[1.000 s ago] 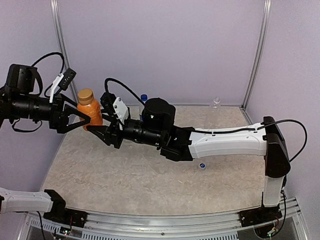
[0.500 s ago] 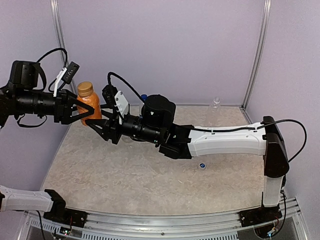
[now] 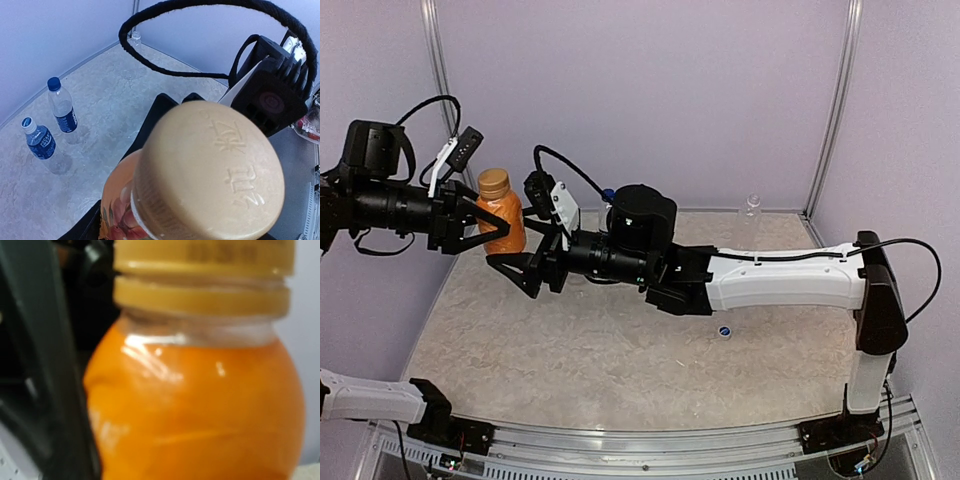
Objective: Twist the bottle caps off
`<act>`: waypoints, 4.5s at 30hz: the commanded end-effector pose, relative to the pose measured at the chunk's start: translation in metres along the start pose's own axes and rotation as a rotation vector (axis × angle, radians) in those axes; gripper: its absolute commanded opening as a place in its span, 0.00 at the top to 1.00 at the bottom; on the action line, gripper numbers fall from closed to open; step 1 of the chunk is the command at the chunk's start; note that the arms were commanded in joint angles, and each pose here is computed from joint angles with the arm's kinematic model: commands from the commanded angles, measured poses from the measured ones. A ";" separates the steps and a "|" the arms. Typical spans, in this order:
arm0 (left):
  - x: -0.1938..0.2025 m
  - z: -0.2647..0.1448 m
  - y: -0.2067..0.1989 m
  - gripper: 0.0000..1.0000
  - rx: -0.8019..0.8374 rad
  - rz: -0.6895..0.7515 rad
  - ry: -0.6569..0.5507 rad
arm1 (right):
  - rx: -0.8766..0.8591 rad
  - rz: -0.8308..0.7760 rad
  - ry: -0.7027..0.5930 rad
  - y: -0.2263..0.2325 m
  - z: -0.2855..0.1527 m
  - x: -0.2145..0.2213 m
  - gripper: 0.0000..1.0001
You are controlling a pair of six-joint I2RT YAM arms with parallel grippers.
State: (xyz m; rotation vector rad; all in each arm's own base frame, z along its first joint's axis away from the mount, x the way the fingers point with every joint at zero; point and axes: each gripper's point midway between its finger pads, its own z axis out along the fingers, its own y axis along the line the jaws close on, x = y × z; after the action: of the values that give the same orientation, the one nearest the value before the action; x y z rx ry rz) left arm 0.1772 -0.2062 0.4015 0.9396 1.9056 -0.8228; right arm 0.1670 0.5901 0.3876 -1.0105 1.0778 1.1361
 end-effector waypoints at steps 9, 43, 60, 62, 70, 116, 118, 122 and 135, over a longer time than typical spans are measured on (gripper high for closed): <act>0.035 -0.022 0.093 0.80 -0.508 0.477 0.313 | 0.124 -0.028 0.186 -0.016 -0.052 -0.032 0.10; 0.022 -0.009 0.083 0.80 -0.474 0.530 0.268 | 0.246 0.106 0.154 -0.055 0.034 -0.007 0.91; 0.070 -0.059 0.121 0.01 -0.578 0.071 0.436 | 0.451 0.194 0.123 -0.120 -0.019 -0.018 1.00; 0.075 -0.068 0.122 0.01 -0.574 -0.001 0.424 | 0.457 0.201 0.126 -0.121 -0.021 -0.015 1.00; 0.053 -0.069 0.045 0.04 -0.385 0.382 0.067 | 0.317 0.350 0.019 -0.084 -0.026 -0.019 1.00; 0.120 0.030 0.055 0.65 -0.336 0.712 0.125 | 0.116 0.506 0.198 -0.031 -0.039 0.021 0.01; 0.120 0.029 0.057 0.65 -0.352 0.749 0.127 | 0.123 0.542 0.259 -0.034 -0.046 0.033 0.01; 0.113 0.026 0.062 0.66 -0.389 0.800 0.133 | 0.099 0.592 0.330 -0.029 -0.051 0.048 0.03; 0.117 0.037 0.073 0.66 -0.408 0.852 0.195 | -0.016 0.631 0.339 -0.013 -0.040 0.052 0.21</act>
State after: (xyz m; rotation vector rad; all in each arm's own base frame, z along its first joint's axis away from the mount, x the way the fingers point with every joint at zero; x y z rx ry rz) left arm 0.2056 -0.1629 0.2635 1.4288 1.5282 0.1273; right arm 0.1893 0.5517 0.3271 -0.8687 1.7543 1.4516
